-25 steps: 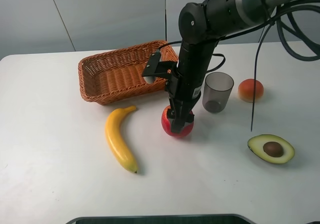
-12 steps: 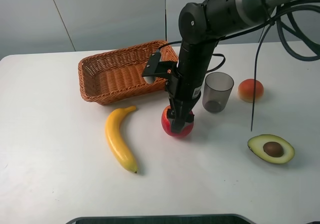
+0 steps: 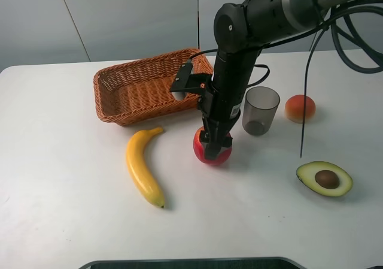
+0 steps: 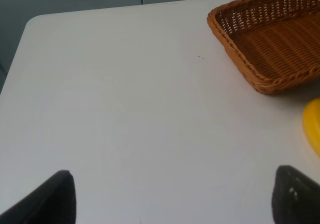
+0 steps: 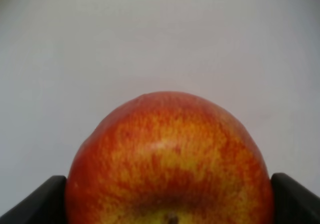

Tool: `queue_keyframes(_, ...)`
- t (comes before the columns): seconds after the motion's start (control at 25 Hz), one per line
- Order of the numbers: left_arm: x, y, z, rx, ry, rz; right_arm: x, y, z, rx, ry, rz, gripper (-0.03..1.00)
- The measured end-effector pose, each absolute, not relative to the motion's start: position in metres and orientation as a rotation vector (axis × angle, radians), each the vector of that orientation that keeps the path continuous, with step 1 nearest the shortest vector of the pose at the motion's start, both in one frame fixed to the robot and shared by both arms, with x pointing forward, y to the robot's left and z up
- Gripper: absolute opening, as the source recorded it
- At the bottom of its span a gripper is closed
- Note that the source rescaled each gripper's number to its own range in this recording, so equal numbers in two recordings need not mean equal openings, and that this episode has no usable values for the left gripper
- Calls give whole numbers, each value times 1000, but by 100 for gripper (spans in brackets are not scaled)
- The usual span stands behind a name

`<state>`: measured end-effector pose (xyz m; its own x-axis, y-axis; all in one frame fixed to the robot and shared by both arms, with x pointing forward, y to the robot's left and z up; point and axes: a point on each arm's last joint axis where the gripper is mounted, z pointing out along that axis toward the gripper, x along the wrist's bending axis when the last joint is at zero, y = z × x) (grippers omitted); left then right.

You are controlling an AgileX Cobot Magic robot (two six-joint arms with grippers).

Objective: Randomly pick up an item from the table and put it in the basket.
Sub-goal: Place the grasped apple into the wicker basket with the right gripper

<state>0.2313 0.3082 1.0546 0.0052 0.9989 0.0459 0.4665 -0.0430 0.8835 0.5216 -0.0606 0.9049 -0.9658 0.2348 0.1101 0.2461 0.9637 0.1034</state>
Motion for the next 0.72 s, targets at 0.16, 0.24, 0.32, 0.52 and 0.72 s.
queue_keyframes(0.16,231,308,1055,1592,1541,978,520,-61,914,-389,-3020,-190,3)
queue_keyframes(0.24,231,308,1055,1592,1541,978,518,-63,923,-373,-3022,-198,3)
queue_keyframes(0.32,231,308,1055,1592,1541,978,516,-64,934,-328,-3033,-212,3)
queue_keyframes(0.52,231,308,1055,1592,1541,978,512,-67,957,-243,-3072,-266,3)
queue_keyframes(0.72,231,308,1055,1592,1541,978,516,-64,980,-208,-3112,-335,3)
